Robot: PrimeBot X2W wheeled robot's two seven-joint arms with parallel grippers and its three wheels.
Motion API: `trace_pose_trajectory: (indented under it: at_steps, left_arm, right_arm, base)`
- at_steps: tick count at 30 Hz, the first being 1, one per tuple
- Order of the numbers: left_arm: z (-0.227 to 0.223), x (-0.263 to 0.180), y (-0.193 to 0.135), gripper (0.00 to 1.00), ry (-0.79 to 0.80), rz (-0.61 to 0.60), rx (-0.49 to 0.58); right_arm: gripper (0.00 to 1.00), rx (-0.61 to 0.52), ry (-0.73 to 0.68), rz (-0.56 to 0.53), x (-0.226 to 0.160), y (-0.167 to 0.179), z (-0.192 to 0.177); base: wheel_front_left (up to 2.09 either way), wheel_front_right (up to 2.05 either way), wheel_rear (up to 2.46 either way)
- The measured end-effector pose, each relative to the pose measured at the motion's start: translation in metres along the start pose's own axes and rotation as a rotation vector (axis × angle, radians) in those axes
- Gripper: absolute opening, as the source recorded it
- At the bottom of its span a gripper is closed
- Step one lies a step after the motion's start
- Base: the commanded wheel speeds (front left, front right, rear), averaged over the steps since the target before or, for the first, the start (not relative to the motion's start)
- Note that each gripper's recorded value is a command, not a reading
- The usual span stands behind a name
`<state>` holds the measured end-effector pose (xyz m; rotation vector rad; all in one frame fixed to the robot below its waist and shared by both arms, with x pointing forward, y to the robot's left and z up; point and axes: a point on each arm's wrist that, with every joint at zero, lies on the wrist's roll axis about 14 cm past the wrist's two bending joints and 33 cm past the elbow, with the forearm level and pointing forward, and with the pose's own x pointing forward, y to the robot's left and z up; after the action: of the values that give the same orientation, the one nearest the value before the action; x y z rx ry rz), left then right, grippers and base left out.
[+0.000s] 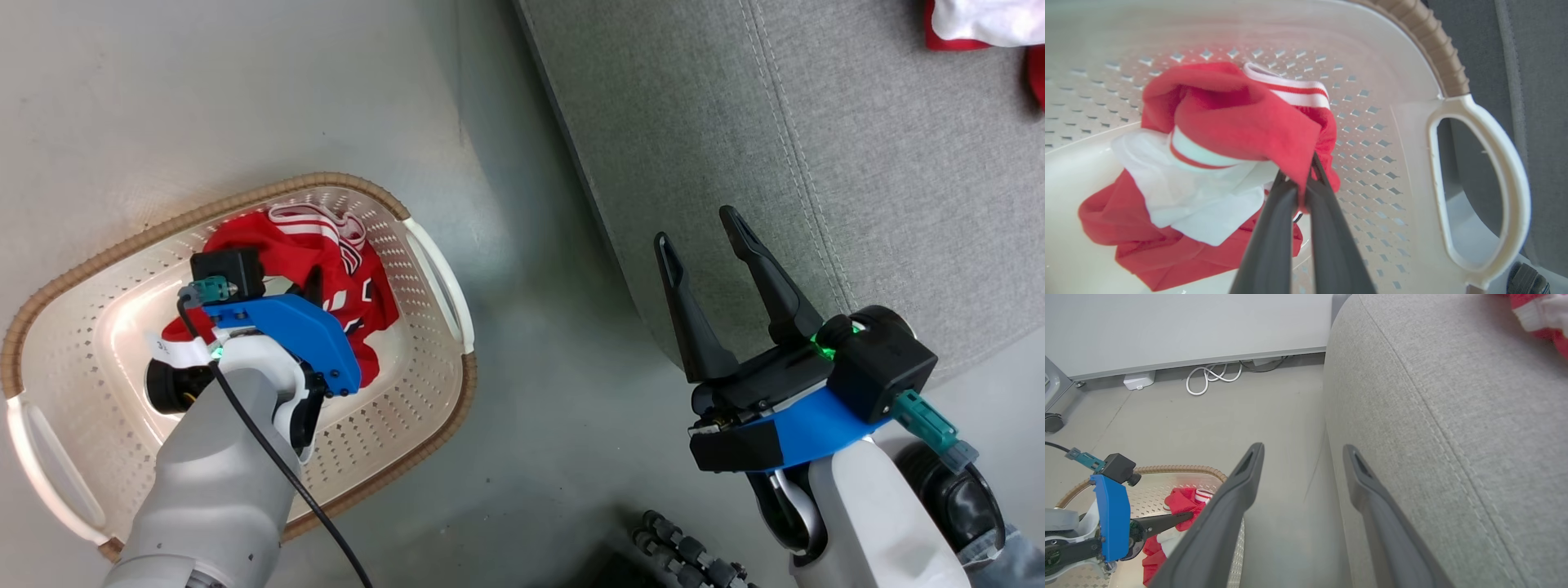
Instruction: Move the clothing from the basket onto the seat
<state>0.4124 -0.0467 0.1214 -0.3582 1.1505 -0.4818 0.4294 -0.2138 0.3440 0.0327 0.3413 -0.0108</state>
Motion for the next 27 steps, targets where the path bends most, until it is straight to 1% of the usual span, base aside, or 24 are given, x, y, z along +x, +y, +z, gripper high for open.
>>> trace_pose_trajectory:
  at_steps: [7,14,17,21,27]
  left_arm:
    - [0.010,-0.013,-0.004,0.00,-0.035,-0.001,0.044]
    - [0.023,-0.041,-0.012,0.00,-0.099,0.000,0.090]
    - [0.029,-0.056,-0.017,0.00,-0.126,-0.006,0.157]
    - [0.042,-0.075,-0.025,0.00,-0.182,-0.012,0.213]
    - [0.056,-0.107,-0.040,0.00,-0.271,-0.029,0.254]
  right_arm:
    - [1.00,-0.015,-0.032,0.021,0.001,0.006,0.011]
    - [1.00,-0.031,-0.092,0.057,0.001,0.018,0.033]
    - [1.00,-0.039,-0.121,0.079,0.000,0.025,0.043]
    - [1.00,-0.046,-0.157,0.102,-0.003,0.033,0.058]
    - [1.00,-0.052,-0.193,0.127,-0.014,0.044,0.077]
  base:
    - [0.00,0.00,0.00]
    - [0.00,0.00,0.00]
    - [0.00,0.00,0.00]
    - [0.00,0.00,0.00]
    - [0.00,0.00,0.00]
